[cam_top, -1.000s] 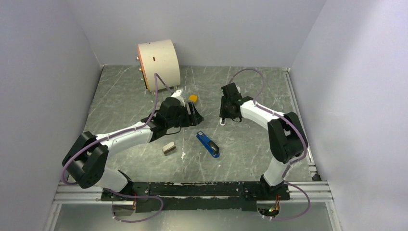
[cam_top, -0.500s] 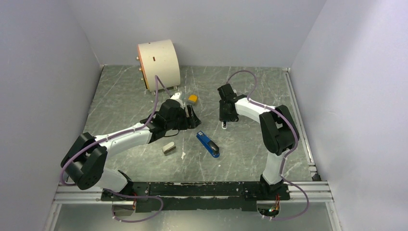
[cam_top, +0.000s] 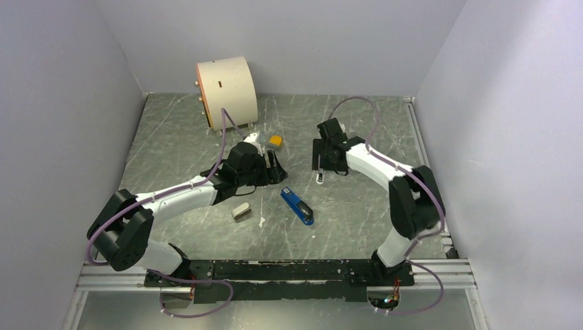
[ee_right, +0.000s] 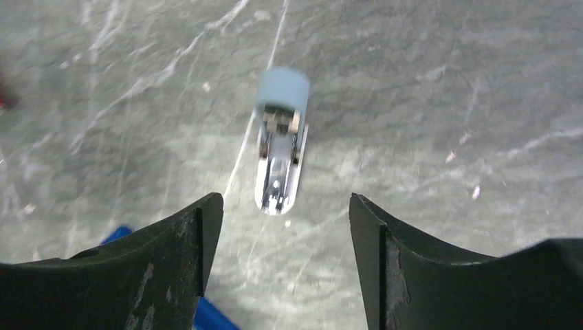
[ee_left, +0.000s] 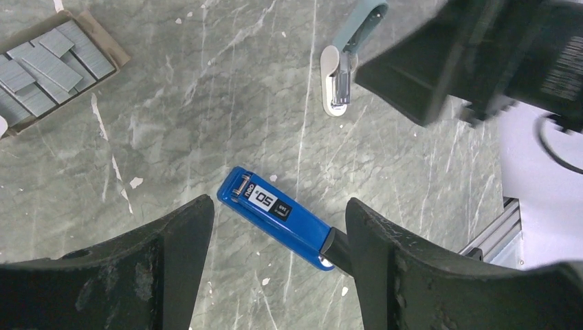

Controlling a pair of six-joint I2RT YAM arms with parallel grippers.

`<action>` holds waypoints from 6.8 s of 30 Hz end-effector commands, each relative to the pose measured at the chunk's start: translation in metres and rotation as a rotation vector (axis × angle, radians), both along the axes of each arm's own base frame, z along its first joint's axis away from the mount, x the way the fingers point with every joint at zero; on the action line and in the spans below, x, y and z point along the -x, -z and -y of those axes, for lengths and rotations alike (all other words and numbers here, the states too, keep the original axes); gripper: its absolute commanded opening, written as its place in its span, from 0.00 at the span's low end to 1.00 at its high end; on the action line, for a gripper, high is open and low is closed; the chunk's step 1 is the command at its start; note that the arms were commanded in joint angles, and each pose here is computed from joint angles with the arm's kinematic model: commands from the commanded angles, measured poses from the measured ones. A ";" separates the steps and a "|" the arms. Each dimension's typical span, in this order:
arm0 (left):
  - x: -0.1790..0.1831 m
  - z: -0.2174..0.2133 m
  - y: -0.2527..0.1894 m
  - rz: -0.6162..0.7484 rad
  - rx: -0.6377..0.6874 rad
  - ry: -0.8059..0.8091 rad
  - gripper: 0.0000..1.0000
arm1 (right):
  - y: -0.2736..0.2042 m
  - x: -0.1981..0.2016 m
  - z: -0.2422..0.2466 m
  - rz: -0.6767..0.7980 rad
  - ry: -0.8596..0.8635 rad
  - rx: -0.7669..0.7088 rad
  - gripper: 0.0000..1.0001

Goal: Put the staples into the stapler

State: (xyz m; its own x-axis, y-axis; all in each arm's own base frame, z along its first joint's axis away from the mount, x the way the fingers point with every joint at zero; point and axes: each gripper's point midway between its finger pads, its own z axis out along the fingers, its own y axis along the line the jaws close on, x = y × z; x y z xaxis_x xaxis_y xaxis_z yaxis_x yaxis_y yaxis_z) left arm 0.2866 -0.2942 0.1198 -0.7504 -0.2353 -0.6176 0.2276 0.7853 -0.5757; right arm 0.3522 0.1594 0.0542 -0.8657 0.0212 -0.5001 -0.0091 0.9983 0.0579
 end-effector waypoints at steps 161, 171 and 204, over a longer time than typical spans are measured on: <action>0.057 -0.020 0.138 -0.263 -0.083 -0.063 0.48 | -0.138 -0.009 -0.029 0.506 -0.032 -0.254 0.75; 0.029 -0.020 0.068 -0.035 0.015 -0.147 0.51 | -0.117 0.025 -0.036 0.415 -0.119 -0.310 0.63; 0.092 -0.184 0.010 0.019 -0.127 -0.575 0.76 | -0.002 0.099 -0.264 0.059 -0.502 -0.328 0.38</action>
State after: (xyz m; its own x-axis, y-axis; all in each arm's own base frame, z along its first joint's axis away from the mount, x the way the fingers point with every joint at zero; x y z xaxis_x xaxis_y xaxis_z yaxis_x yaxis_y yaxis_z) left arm 0.1989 -0.1077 0.1274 -0.4910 -0.5092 -0.7069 -0.2289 0.8583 -0.4592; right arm 0.2546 0.4148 0.0657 -0.7498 -0.2114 -0.6270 -0.5031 0.7976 0.3327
